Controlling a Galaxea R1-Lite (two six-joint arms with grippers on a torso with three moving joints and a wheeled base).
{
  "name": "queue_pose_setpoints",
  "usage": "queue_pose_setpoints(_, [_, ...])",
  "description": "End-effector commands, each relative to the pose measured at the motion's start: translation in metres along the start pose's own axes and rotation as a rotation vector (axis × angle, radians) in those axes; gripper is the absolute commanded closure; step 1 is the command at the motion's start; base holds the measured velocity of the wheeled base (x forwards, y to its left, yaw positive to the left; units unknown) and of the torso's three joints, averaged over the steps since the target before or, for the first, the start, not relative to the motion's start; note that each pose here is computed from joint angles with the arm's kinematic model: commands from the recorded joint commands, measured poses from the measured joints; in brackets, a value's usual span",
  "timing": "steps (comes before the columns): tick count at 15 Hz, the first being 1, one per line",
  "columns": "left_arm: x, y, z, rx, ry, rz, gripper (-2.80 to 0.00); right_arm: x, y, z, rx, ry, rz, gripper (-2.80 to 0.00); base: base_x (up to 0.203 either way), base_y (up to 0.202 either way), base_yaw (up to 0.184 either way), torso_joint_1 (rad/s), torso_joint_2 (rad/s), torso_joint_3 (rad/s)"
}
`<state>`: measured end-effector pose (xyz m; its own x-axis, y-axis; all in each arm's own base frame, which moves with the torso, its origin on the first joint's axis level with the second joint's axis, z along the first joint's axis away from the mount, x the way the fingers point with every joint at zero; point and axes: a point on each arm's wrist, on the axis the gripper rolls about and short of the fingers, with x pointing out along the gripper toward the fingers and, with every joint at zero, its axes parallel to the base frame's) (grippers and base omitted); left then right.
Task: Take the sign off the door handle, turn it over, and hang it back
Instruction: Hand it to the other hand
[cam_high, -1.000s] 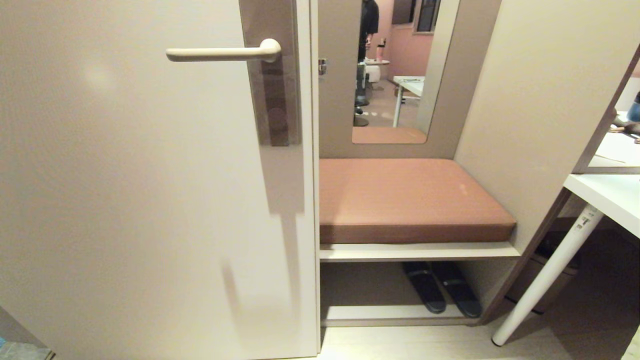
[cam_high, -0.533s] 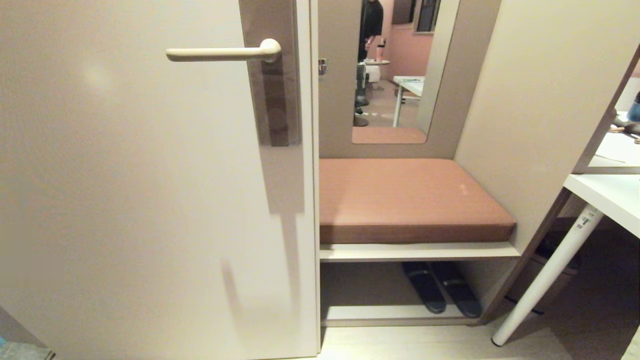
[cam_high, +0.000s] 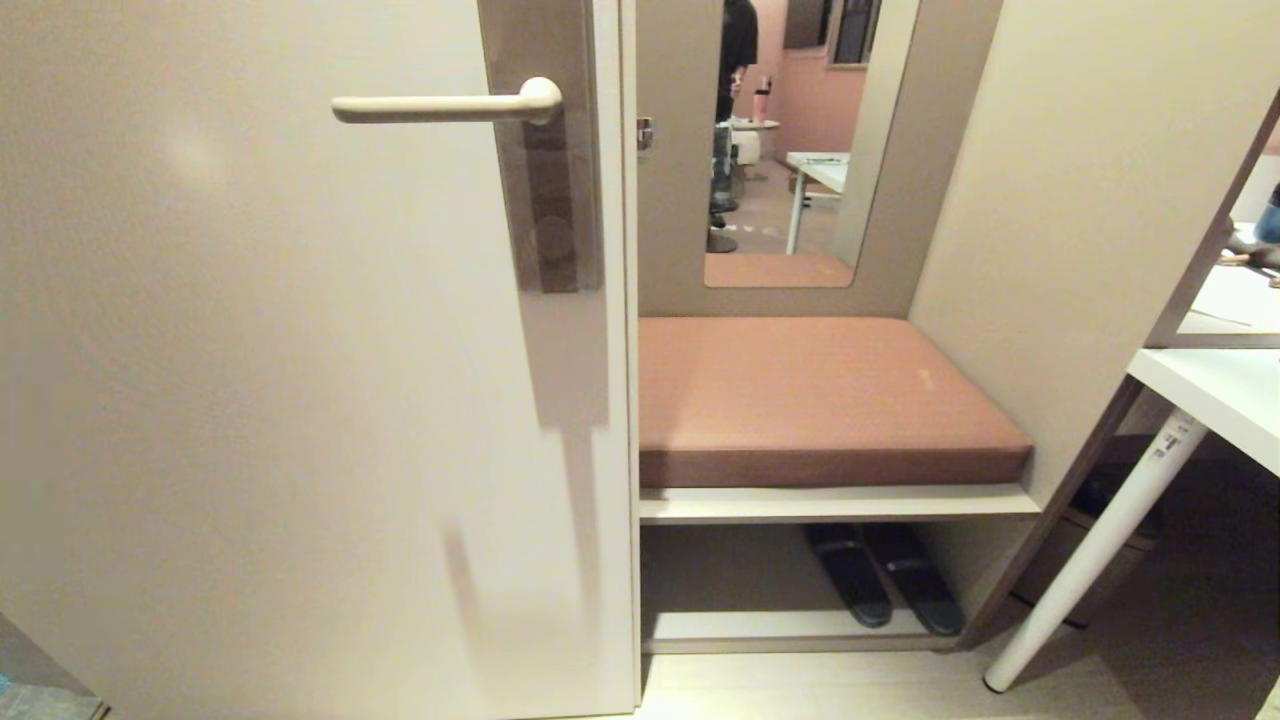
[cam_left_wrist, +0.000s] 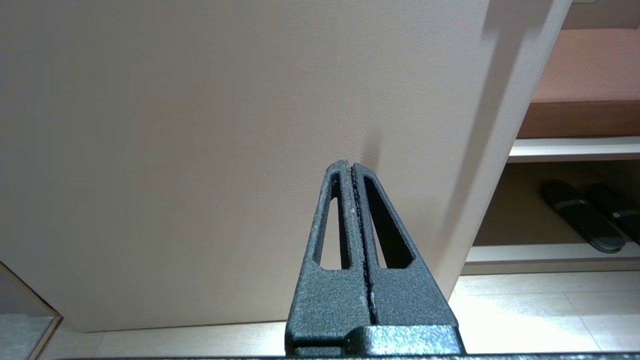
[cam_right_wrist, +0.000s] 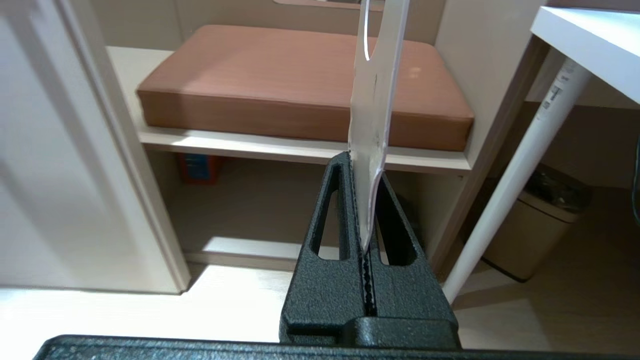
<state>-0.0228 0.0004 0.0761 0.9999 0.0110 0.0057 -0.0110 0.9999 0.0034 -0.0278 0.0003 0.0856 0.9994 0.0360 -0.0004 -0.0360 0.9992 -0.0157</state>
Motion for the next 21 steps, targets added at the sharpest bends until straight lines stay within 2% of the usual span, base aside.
queue_pose_setpoints(1, [0.0,0.0,0.0,0.0,0.001,0.001,0.0,-0.004,0.0,0.008,0.0,0.0,0.005,0.0,0.0,0.0,0.0,0.0,0.0,0.0])
queue_pose_setpoints(3, [0.0,0.0,0.0,0.0,0.0,-0.001,0.0,-0.01,0.0,0.02,0.002,0.005,0.006,0.0,0.0,0.0,0.0,0.0,0.0,0.0])
queue_pose_setpoints(6, [0.0,0.0,0.0,0.0,0.001,0.0,0.0,-0.003,-0.001,0.042,0.004,0.072,0.001,0.0,0.0,0.0,0.0,0.0,0.0,0.0])
queue_pose_setpoints(8, [0.0,0.0,0.0,0.013,0.001,-0.004,0.0,0.011,-0.001,0.067,0.007,0.108,-0.001,0.0,0.0,0.0,0.0,0.0,0.0,0.0])
queue_pose_setpoints(9, [0.0,0.0,0.0,0.0,0.001,-0.001,0.0,0.019,-0.002,0.08,0.008,0.109,-0.002,0.0,0.0,0.0,0.0,0.0,0.0,0.0])
queue_pose_setpoints(14, [0.0,0.0,0.0,-0.005,0.0,-0.002,0.0,0.057,-0.004,0.155,0.002,0.055,-0.005,0.0,0.0,0.0,0.0,0.0,0.0,0.0])
queue_pose_setpoints(17, [0.0,0.0,0.0,0.023,0.001,-0.016,0.0,0.068,-0.005,0.176,-0.042,0.038,-0.004,0.0,0.0,0.0,0.0,0.0,0.0,0.0])
queue_pose_setpoints(21, [-0.001,-0.001,0.002,0.06,-0.01,-0.037,0.0,0.077,-0.005,0.187,-0.075,0.038,0.002,0.0,0.0,0.0,0.0,0.0,0.0,0.0])
